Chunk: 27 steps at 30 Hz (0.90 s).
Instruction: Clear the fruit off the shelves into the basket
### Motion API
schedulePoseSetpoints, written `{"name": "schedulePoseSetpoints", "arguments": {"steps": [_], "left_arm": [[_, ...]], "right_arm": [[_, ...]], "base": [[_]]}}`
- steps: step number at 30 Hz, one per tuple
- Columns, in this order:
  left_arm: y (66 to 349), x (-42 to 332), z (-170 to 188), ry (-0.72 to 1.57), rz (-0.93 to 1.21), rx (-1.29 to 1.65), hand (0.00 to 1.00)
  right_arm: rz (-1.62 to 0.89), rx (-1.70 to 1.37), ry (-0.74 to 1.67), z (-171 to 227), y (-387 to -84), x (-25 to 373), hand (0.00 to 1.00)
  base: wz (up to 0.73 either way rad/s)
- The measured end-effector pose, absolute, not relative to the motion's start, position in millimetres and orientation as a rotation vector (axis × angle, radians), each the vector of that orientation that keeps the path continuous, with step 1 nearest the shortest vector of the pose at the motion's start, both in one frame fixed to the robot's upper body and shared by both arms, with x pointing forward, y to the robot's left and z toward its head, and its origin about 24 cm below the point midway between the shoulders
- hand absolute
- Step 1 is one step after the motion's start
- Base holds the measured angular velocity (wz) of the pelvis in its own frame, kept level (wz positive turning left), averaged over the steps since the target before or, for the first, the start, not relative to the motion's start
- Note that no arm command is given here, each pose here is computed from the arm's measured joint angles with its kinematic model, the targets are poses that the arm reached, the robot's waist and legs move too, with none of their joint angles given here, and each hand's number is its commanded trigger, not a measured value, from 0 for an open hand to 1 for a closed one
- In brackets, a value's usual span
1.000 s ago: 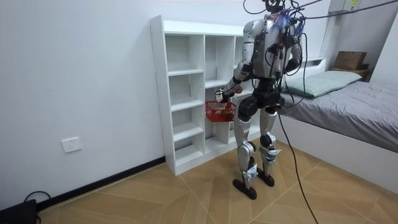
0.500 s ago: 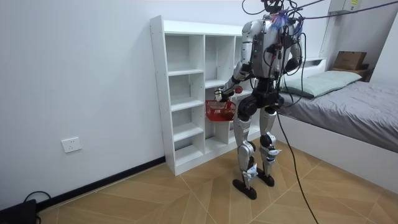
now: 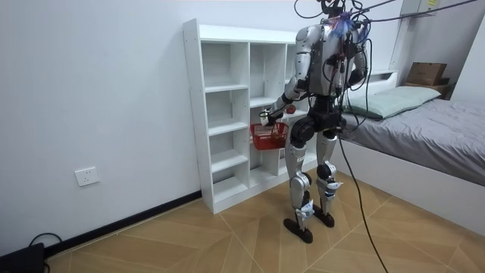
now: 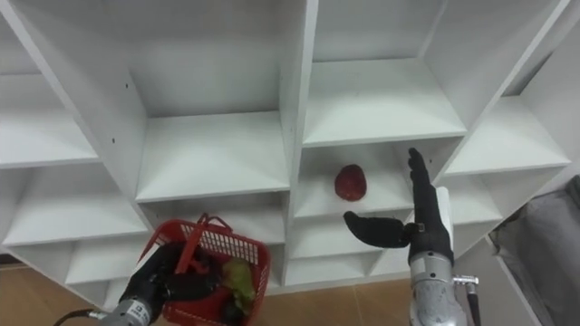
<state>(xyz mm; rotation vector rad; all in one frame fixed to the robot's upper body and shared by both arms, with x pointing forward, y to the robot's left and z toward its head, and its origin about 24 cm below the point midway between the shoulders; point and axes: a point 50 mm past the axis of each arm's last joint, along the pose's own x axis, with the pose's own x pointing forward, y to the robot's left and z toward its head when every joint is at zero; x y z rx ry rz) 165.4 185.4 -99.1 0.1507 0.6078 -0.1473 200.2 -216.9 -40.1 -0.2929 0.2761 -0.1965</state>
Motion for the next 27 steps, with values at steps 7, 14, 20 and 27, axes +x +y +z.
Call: {"name": "schedulePoseSetpoints", "arguments": {"steps": [7,14,20,27], "left_arm": [[186.8,162.9,-100.1,0.616,-0.157,0.163,1.0],[188.9,159.8,-101.2,0.624,-0.171,0.206,1.0],[197.1,160.0,-100.0,0.624,-0.136,0.212,1.0],[198.9,154.6,-103.8,0.659,-0.131,0.212,1.0]], "right_arm": [[-0.179,-0.32,0.306,-45.0,-222.2,200.8,0.0],[-0.182,-0.307,0.276,-38.4,-222.5,216.0,0.0],[-0.191,-0.296,0.288,-39.0,-225.7,227.7,0.0],[-0.16,-0.289,0.274,-35.0,-224.0,235.8,0.0]], "base": [[0.07],[0.05],[0.06],[0.1]]}}
